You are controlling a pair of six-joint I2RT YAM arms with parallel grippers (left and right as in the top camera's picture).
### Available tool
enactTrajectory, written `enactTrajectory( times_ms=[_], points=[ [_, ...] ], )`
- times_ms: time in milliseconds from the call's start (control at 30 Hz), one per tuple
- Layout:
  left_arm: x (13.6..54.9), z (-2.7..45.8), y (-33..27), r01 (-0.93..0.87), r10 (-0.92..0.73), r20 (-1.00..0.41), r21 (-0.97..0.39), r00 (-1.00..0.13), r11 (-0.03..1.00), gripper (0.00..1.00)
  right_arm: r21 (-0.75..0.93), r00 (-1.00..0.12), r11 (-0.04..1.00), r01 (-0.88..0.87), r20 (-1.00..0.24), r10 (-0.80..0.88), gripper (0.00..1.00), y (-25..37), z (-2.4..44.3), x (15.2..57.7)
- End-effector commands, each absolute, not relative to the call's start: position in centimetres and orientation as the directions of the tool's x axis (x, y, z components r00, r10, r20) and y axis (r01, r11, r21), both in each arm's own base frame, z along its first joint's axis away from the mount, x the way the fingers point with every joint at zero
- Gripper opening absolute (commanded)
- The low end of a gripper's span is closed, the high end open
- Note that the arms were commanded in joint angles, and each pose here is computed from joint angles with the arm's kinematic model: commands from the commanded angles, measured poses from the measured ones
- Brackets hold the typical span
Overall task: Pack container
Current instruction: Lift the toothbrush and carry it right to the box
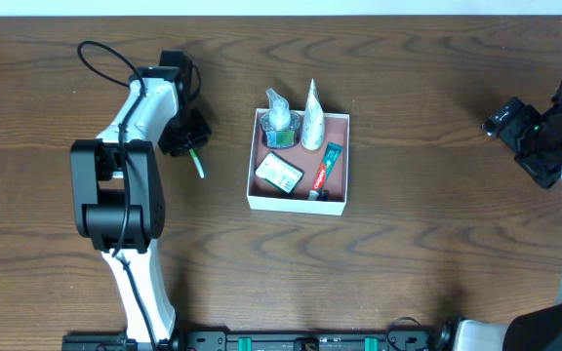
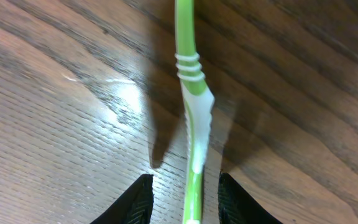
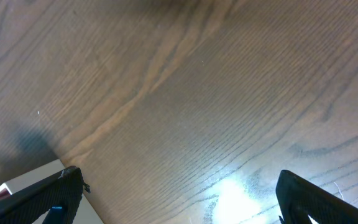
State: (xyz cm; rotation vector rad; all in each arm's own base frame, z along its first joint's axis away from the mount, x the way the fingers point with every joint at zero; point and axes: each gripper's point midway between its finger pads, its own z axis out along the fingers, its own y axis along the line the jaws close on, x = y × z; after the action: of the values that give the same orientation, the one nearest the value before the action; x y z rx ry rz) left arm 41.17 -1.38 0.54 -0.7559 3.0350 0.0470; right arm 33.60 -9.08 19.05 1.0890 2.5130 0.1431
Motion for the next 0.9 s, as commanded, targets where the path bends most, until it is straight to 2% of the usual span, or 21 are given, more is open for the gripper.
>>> enactTrajectory(
  times_ms=[0,100,367,500,867],
  points=[
    [40.3,-0.1,-1.6,-0.474,-0.475,0.003,0.049,-0.880,0.879,0.33,0.253,-0.608,0.682,0.686,-0.314,0.729,0.99,-9.2,19.2,33.8],
    [39.9,-0.4,-1.8,-0.475,-0.476,0.012,0.056,-0.879,0.878,0.27,0.253,-0.609,0.682,0.686,-0.314,0.729,0.99,-9.2,19.2,33.8],
    [39.0,-1.6,-1.8,-0.485,-0.488,0.026,0.066,-0.873,0.872,0.22,0.253,-0.609,0.682,0.686,-0.314,0.729,0.99,-9.2,19.2,33.8],
    [39.2,-1.6,-1.8,-0.485,-0.487,0.019,0.061,-0.873,0.872,0.06,0.253,-0.609,0.682,0.686,-0.314,0.729,0.99,-9.2,19.2,33.8],
    [39.7,0.1,-1.8,-0.444,-0.445,0.013,0.055,-0.896,0.895,0.06,0.253,-0.609,0.682,0.686,-0.314,0.729,0.99,-9.2,19.2,33.8]
  ],
)
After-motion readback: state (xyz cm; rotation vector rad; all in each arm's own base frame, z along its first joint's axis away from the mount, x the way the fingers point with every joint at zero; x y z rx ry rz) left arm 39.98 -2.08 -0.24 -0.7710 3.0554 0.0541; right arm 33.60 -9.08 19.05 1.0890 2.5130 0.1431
